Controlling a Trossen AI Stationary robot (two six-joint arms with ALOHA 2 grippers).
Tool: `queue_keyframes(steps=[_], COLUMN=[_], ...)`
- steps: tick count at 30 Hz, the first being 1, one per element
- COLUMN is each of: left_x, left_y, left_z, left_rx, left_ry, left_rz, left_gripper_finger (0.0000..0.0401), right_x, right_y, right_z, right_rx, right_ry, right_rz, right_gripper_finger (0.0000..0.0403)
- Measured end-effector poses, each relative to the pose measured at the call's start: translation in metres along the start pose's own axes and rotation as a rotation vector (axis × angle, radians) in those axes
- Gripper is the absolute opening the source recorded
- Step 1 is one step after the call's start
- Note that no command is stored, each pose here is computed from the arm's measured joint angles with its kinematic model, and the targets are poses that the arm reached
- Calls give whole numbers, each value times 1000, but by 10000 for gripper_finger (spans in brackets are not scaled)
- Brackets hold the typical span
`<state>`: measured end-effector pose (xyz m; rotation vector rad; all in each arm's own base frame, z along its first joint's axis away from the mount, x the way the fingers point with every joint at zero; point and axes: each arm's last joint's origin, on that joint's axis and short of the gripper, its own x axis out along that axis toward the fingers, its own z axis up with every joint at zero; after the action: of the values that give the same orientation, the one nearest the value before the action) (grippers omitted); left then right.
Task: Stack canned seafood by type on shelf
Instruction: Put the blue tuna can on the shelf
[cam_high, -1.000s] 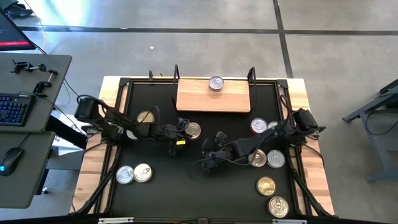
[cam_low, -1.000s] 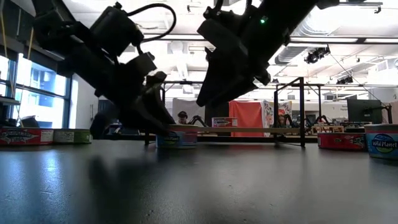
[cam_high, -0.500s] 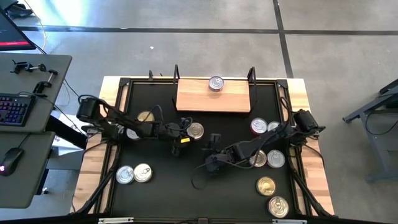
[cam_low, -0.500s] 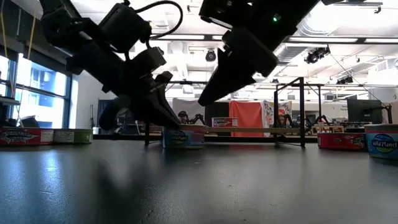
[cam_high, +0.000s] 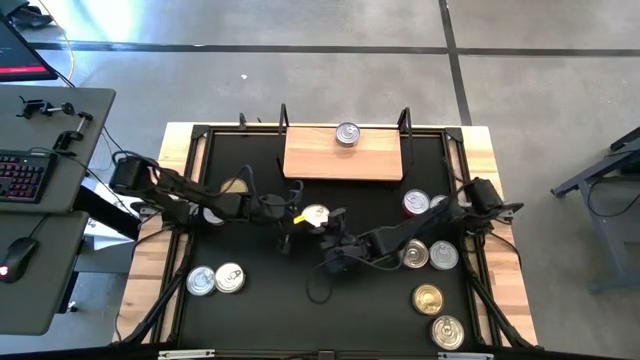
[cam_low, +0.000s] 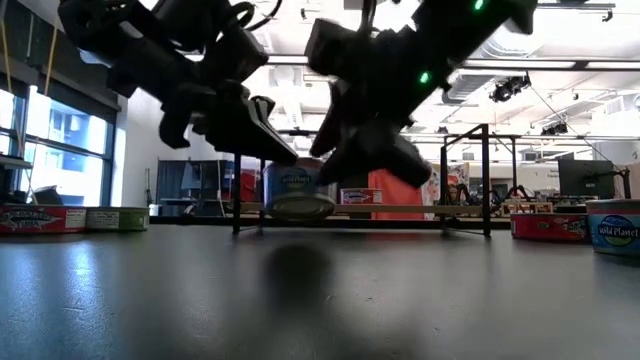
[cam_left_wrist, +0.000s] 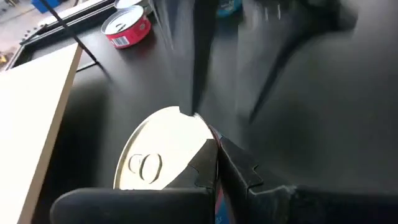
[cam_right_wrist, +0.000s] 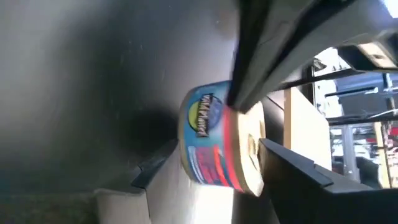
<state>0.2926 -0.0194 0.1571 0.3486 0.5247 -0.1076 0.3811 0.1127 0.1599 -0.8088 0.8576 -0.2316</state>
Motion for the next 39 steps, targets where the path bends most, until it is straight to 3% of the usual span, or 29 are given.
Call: queue_keyframes(steps=[6,11,18,23,28,33,39], left_x=[-1,-1,-1,-1,-1,-1,-13], left_y=[1,1,1,1,1,2,6], left_z=[-1,-1,-1,0,1,2,5], left_rx=[-30,-37,-48,-48,-62,-67,-61], left_ry=[2,2,2,0,-13,-17,41], left_rz=[-18,-18,-19,-19,-41,-23,62], left_gripper_finger=[0,0,0,0,0,0,9], right_x=[17,25,34,42,51,48,25], right_y=[12,12,5,3,7,12,10], right_z=[-1,-4,-8,-11,-13,-12,-10], right_rx=[-10,11,29,39,63,164,288], right_ry=[18,25,21,52,48,47,65], right_rz=[-87,-65,-10,-66,-81,-101,-89], right_gripper_finger=[206,218,269,275,246,169,166])
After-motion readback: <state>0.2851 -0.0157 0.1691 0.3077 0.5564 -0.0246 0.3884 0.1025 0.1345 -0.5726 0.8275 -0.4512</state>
